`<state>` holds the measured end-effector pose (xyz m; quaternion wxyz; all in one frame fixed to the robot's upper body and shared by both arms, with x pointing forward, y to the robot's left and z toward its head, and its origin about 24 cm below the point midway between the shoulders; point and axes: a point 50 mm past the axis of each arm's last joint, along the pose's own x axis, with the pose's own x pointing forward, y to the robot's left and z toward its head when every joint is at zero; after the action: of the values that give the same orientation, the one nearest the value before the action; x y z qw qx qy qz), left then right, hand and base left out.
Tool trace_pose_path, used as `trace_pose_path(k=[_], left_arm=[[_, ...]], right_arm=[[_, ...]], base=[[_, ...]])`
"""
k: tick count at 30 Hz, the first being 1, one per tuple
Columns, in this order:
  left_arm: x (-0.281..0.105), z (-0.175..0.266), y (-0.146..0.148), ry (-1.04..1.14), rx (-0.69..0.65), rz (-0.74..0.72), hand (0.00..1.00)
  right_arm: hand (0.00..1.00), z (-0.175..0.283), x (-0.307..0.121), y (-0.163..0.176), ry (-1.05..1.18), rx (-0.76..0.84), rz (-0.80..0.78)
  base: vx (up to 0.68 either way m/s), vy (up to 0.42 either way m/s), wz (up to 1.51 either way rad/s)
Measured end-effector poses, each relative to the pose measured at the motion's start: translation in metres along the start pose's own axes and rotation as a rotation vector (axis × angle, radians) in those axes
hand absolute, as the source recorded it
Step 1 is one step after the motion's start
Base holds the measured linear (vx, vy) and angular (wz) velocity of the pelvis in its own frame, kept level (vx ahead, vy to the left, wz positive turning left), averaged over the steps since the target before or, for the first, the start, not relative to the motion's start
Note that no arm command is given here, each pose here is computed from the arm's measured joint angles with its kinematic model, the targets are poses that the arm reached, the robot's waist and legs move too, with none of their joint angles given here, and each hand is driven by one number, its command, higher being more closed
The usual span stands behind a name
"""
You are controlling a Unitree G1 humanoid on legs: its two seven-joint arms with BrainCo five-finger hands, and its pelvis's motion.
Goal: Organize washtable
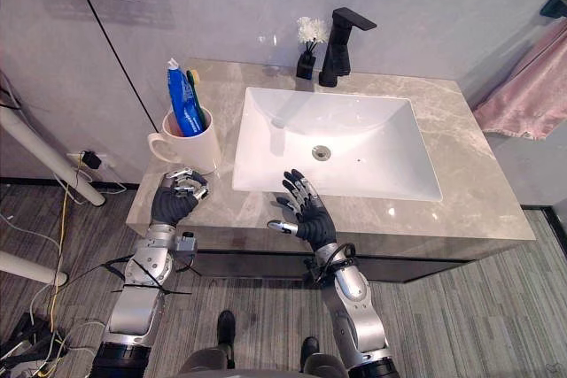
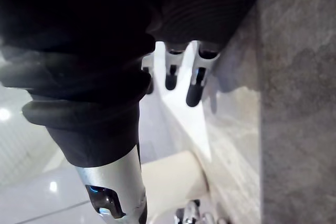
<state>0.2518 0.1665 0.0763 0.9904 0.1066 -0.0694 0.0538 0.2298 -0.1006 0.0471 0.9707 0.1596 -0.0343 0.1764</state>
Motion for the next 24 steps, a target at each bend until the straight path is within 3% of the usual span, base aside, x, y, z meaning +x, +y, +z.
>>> trace_pose_path(k=[24], left_arm=[[0.04, 0.02, 0.003, -0.096, 0.074, 0.024, 1.0]], right_arm=[[0.0, 0.015, 0.003, 0.002, -0.069, -0.024, 0.017]], base=[[0.0, 0.0, 0.0]])
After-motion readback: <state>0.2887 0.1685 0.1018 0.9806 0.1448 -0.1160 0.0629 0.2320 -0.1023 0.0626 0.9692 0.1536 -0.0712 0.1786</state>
